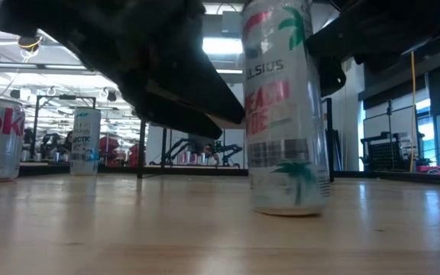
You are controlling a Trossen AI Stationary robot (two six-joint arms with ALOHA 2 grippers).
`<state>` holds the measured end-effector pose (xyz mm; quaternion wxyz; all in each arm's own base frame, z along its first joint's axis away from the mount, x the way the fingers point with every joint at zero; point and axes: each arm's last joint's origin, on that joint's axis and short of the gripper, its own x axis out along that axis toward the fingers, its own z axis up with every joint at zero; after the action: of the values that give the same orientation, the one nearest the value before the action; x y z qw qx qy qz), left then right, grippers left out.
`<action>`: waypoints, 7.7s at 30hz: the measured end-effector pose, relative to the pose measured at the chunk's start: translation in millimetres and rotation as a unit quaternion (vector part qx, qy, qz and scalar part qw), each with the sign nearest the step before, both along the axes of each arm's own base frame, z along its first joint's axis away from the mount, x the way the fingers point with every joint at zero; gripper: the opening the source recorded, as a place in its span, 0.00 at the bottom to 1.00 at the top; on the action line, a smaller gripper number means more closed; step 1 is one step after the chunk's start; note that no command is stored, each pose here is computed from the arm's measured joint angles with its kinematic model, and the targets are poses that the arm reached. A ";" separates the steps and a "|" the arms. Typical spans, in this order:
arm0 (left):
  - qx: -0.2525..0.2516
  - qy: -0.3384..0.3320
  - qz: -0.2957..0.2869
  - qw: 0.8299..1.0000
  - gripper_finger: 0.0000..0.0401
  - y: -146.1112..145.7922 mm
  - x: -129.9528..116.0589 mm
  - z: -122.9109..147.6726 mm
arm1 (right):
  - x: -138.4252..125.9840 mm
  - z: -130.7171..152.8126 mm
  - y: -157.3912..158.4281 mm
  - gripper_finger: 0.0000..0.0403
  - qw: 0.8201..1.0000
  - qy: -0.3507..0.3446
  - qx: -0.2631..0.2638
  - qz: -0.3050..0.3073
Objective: Place canned beverage on shelf
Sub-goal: Put the left white-pink soda can on the shelf, then put the white-pink soda can aligned with the other white-pink soda can on the shelf
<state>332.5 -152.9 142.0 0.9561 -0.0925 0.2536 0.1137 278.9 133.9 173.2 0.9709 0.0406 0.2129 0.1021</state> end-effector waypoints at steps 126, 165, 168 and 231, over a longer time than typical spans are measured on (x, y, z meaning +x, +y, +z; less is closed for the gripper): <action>-0.044 -0.023 -0.317 0.947 0.88 60.4 -55.4 -33.9 | 72.3 161.9 -345.6 0.53 0.984 -0.124 -0.055 -0.112; -0.124 -0.041 -0.385 0.914 0.88 129.7 -73.3 -47.8 | 71.6 185.2 -357.7 0.88 0.986 -0.074 -0.101 -0.110; -0.137 -0.038 -0.383 0.913 0.88 129.5 -73.5 -47.8 | 50.2 204.8 -343.5 0.85 0.988 -0.050 -0.093 -0.117; -0.026 -0.097 -0.244 0.965 0.88 -9.4 -57.4 -5.9 | -178.0 119.3 -14.1 0.80 0.733 0.498 0.152 -0.438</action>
<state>275.1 -162.2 136.1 0.9723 -0.0631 0.1771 -0.1387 100.9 119.8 292.5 0.6437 0.3210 0.6065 -0.3387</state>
